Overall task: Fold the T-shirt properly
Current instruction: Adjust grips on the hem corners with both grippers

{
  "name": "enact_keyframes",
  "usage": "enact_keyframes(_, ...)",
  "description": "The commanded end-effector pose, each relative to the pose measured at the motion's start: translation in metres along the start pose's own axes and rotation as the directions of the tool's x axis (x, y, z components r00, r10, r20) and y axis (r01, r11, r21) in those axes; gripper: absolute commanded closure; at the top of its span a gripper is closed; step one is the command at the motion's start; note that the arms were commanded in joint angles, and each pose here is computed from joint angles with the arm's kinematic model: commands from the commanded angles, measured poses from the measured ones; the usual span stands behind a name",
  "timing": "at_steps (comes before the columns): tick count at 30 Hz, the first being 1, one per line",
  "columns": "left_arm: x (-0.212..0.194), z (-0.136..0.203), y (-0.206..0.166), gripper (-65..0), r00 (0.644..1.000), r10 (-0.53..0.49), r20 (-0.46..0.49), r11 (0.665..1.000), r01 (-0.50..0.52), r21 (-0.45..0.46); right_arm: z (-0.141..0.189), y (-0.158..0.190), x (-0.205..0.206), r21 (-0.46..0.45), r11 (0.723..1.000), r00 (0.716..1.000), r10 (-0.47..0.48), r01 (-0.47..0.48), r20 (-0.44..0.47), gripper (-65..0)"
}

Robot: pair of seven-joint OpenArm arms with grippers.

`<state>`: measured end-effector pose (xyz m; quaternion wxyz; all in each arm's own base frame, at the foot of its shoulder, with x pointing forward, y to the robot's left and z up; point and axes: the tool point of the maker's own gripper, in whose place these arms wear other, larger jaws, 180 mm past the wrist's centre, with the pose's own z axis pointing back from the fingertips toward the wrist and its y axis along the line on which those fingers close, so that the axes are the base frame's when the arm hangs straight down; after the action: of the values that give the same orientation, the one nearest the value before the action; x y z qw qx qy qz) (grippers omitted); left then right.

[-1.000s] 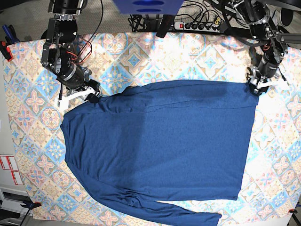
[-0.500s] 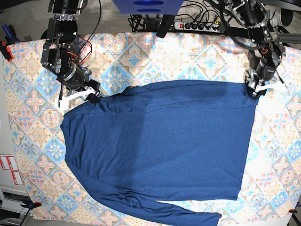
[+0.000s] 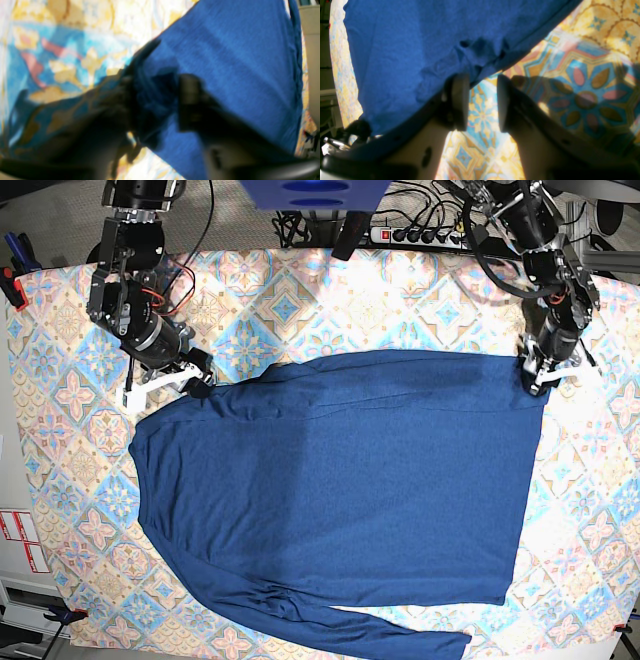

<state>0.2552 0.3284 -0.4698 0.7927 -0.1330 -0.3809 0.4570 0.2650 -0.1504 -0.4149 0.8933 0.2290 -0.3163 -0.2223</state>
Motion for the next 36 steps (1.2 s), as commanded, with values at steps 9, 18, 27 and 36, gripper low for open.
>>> enact_keyframes(9,-0.003,0.003,0.006,0.0,1.000,-0.012,-0.024,1.000,0.012,0.015,-0.003,0.013,0.028,0.038,0.999,0.998,0.005,-0.008,0.065,-22.3)
enact_keyframes(18,-0.004,0.004,0.008,0.0,1.000,-0.013,-0.026,1.000,0.013,0.019,-0.028,-0.019,0.030,0.058,0.967,0.968,-0.249,0.248,0.023,-27.9)
enact_keyframes(27,-0.004,0.004,0.008,0.0,1.000,-0.013,-0.026,1.000,0.013,0.019,-0.045,-0.029,0.022,0.037,0.950,0.950,-0.311,0.311,-0.017,-27.9)
enact_keyframes(36,-0.004,0.004,0.008,0.0,1.000,-0.013,-0.026,1.000,0.013,0.019,-0.058,-0.032,0.017,0.022,0.939,0.938,-0.343,0.344,-0.046,-27.8)
